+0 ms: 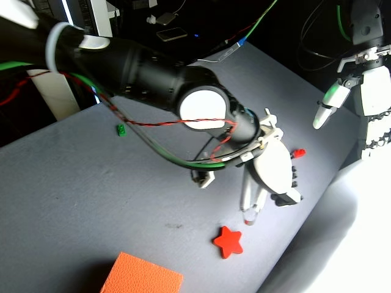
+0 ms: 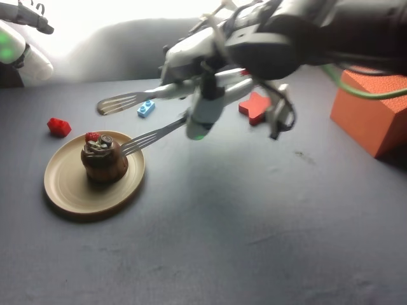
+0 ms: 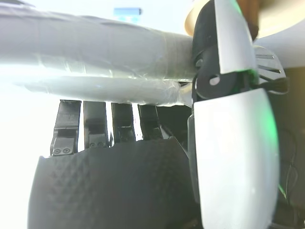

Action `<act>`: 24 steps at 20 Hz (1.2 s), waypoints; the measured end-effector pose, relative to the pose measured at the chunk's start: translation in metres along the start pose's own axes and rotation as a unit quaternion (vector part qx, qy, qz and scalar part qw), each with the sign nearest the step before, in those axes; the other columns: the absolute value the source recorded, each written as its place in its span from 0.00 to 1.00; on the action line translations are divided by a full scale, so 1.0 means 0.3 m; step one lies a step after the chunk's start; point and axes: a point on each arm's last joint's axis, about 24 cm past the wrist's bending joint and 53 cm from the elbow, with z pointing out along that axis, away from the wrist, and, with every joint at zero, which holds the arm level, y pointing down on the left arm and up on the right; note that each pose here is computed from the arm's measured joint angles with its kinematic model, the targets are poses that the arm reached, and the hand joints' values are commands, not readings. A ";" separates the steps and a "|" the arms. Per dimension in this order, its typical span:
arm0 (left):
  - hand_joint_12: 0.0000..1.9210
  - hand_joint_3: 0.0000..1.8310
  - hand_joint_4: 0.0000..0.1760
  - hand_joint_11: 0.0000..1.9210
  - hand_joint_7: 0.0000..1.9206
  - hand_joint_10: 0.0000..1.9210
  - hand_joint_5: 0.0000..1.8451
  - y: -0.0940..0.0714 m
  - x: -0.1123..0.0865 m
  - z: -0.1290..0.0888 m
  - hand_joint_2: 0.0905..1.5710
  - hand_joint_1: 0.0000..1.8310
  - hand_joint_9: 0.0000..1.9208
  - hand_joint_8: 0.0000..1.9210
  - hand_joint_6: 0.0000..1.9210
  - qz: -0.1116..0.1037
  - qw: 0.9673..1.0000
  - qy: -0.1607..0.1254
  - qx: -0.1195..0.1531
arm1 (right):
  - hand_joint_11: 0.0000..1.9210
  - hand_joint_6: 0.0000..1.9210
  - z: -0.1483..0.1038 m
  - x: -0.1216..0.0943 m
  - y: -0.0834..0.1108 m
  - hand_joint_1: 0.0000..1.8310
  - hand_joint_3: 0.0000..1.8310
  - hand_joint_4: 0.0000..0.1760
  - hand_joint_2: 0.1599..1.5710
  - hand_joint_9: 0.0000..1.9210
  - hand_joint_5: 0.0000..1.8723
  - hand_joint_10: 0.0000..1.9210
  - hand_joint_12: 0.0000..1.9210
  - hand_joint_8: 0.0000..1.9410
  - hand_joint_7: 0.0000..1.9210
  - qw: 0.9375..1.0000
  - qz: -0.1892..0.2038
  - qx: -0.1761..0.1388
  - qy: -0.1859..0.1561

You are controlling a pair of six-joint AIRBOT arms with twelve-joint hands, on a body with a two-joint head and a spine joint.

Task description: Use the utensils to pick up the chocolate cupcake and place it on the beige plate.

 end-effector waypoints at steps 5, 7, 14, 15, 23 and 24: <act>0.00 0.00 0.00 0.00 0.02 0.00 0.06 0.000 0.000 0.000 0.65 0.27 0.01 0.00 0.00 0.001 1.000 0.000 0.000 | 0.02 0.01 -0.161 -0.048 -0.116 0.51 0.00 0.00 0.63 0.22 0.28 0.25 0.67 0.01 0.31 1.000 0.001 0.009 -0.010; 0.00 0.00 0.00 0.01 0.02 0.00 0.06 -0.001 0.000 0.000 0.65 0.27 0.02 0.00 0.00 0.000 1.000 0.000 0.000 | 0.03 0.00 -0.217 -0.016 -0.117 0.51 0.00 0.00 0.63 0.22 0.28 0.25 0.66 0.00 0.32 1.000 -0.031 0.002 -0.004; 0.01 0.00 0.00 0.01 0.02 0.00 0.07 0.018 -0.008 -0.009 0.65 0.26 0.02 0.00 0.00 0.001 1.000 -0.002 -0.004 | 0.03 0.01 -0.343 0.058 -0.006 0.51 0.00 0.00 0.63 0.24 0.30 0.26 0.70 0.01 0.34 0.989 -0.115 -0.084 -0.044; 0.01 0.00 0.00 0.00 0.02 0.00 0.06 0.019 -0.009 -0.009 0.65 0.26 0.02 0.00 0.00 0.001 1.000 -0.003 -0.004 | 0.03 0.01 -0.357 0.074 -0.002 0.50 0.00 0.00 0.63 0.24 0.30 0.26 0.69 0.01 0.34 0.987 -0.121 -0.094 -0.046; 0.00 0.00 0.00 0.00 0.01 0.01 0.06 0.012 -0.004 -0.009 0.65 0.26 0.02 0.00 0.00 0.002 1.000 -0.001 -0.002 | 0.04 0.00 -0.391 0.192 0.027 0.46 0.00 0.00 0.67 0.25 0.31 0.27 0.72 0.00 0.35 0.971 -0.146 -0.170 -0.081; 0.00 0.00 0.00 0.00 0.01 0.00 0.06 0.014 -0.004 -0.010 0.65 0.26 0.02 0.00 0.00 0.002 1.000 -0.001 -0.002 | 0.05 0.00 -0.384 0.213 0.019 0.46 0.00 0.00 0.67 0.26 0.31 0.27 0.73 0.00 0.35 0.972 -0.147 -0.168 -0.076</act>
